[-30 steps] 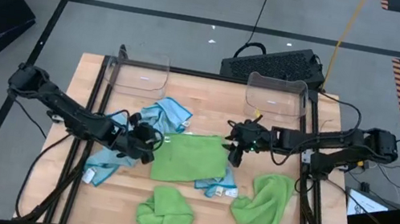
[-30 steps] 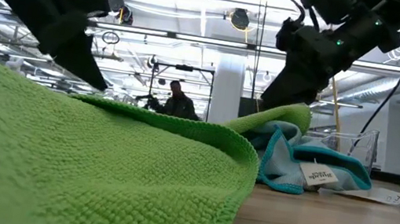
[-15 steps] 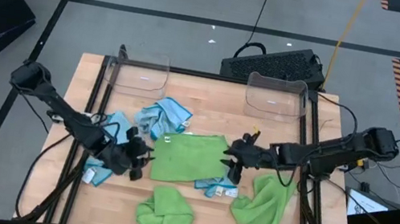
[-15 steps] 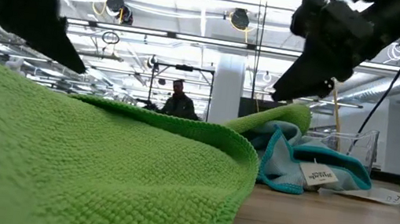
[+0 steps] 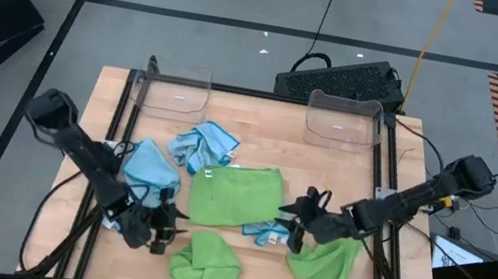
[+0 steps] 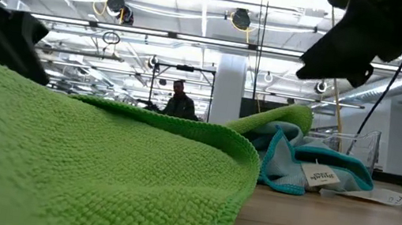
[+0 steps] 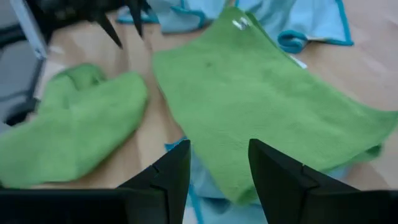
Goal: Sort microfiber towel by color & place in baskets
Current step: Fold the top green towel
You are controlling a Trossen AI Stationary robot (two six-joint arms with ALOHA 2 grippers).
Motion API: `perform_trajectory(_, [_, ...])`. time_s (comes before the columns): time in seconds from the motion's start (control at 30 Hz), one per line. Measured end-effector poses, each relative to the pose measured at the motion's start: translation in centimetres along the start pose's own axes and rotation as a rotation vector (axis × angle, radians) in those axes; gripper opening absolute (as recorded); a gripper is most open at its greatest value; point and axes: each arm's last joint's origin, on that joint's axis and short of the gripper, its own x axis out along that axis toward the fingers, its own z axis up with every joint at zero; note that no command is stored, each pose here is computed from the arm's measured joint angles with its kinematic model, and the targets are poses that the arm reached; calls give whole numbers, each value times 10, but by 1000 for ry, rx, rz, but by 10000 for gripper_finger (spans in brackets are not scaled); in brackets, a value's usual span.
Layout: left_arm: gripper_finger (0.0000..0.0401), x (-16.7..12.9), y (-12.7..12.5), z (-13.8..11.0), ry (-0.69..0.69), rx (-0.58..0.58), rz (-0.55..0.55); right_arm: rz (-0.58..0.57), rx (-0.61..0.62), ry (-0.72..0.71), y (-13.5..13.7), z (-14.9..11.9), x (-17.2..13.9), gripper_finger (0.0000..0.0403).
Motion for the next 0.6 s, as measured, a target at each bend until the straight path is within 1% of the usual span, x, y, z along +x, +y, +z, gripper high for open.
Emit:
perform_trajectory(0.13, [205,7,-9,-10,-1,69,-3,13,25,-62,7,2,-3,155])
perform_trajectory(0.2, [220,8,-11,-11,-28,95,24,5,27,-90,8,4,-4,155])
perform_trajectory(0.3, [236,8,-13,-10,-79,130,68,-55,25,-127,3,7,-1,155])
perform_trajectory(0.37, [238,7,-13,-9,-99,147,93,-98,36,-146,-3,11,2,155])
perform_trajectory(0.5, [239,7,-11,-9,-109,193,133,-147,47,-170,-16,21,9,155])
perform_trajectory(0.6, [239,10,-6,-7,-103,240,167,-188,10,-179,-25,27,13,155])
